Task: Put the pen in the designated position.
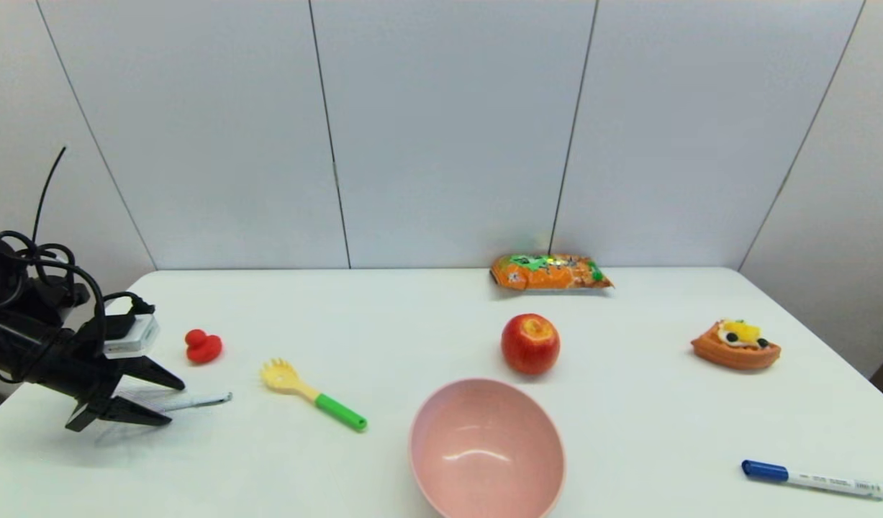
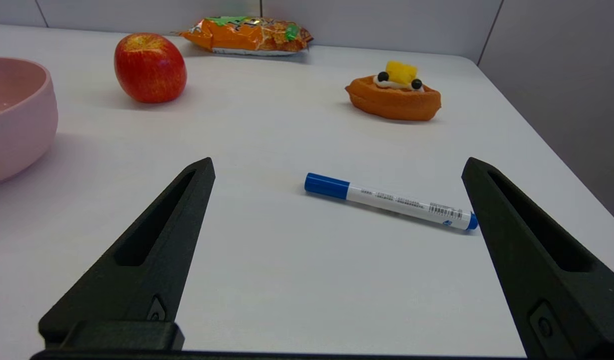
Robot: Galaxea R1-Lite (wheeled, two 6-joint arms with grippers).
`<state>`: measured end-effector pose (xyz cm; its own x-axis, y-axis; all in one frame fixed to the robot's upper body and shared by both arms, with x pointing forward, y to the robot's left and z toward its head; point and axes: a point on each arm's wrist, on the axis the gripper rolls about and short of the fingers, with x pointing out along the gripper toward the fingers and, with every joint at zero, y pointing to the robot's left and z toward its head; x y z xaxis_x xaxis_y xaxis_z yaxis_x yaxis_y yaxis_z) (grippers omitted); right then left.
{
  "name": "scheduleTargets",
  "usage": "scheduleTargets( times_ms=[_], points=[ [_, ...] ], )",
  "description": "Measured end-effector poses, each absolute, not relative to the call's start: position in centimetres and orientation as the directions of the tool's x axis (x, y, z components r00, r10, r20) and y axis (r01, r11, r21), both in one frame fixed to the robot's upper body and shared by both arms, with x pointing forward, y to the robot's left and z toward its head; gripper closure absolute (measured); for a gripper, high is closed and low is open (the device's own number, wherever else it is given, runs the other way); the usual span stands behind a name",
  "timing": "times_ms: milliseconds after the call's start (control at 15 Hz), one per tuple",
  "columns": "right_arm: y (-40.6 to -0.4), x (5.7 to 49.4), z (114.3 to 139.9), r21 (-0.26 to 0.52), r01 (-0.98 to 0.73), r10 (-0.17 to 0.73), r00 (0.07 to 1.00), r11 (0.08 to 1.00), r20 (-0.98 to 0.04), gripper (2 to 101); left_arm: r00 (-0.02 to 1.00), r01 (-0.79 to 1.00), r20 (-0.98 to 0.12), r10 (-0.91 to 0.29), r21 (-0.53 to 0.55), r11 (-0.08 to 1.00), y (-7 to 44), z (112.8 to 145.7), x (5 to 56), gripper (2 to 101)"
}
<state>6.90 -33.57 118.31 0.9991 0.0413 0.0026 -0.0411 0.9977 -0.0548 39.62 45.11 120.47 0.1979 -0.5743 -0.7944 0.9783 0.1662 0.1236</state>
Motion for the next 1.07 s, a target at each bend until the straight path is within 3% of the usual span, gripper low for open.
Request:
scheduleTargets(
  times_ms=[400, 1067],
  points=[
    [-33.6, 6.9, 118.3, -0.055, -0.041, 0.042, 0.999, 0.998, 0.003, 4.3, 0.25, 0.966, -0.796, -0.551, 0.164, 0.2, 44.8, 122.7, 39.3, 27.1],
    [-33.6, 6.9, 118.3, -0.055, -0.041, 0.041, 0.999, 0.998, 0.003, 4.3, 0.595, 0.786, -0.677, -0.433, 0.377, 0.49, 40.0, 137.4, 31.3, 11.6]
  ],
)
